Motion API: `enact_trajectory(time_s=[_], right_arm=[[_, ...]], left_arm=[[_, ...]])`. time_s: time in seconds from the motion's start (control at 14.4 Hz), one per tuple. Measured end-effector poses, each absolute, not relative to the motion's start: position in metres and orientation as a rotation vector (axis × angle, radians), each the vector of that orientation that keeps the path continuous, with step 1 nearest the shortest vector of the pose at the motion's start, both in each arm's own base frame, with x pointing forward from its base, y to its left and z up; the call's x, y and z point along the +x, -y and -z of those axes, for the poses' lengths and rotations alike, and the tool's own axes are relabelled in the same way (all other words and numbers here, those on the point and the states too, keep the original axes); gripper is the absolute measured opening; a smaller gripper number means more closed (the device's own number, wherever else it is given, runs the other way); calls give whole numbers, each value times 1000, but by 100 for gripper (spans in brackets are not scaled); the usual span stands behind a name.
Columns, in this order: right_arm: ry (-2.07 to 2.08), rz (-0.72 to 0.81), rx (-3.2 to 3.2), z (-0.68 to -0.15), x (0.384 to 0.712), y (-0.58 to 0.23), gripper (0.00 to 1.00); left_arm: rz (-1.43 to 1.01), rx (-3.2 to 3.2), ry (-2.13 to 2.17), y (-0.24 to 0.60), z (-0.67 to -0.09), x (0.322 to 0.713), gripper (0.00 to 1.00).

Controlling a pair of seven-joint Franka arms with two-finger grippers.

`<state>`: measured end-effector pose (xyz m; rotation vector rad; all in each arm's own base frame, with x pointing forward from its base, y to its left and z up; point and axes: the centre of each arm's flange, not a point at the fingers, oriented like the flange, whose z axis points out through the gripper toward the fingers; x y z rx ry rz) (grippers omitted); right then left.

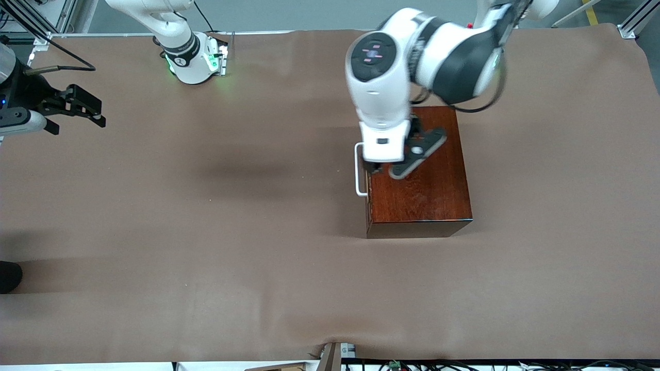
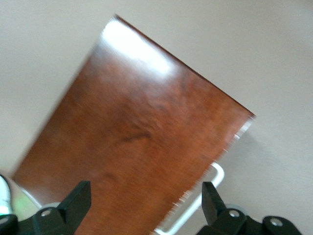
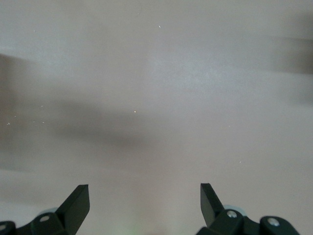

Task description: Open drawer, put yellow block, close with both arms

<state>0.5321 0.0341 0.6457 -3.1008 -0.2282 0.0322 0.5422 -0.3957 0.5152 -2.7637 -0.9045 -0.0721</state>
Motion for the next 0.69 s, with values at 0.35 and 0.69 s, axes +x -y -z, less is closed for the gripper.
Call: enact_trajectory(time_s=[0.35, 0.69], right_arm=[[228, -32, -3101, -646, 532, -34, 100], [228, -32, -3101, -646, 532, -34, 100]], left_arm=[[1, -2817, 718, 294, -564, 563, 100], [-71, -2867, 521, 189, -587, 570, 100]])
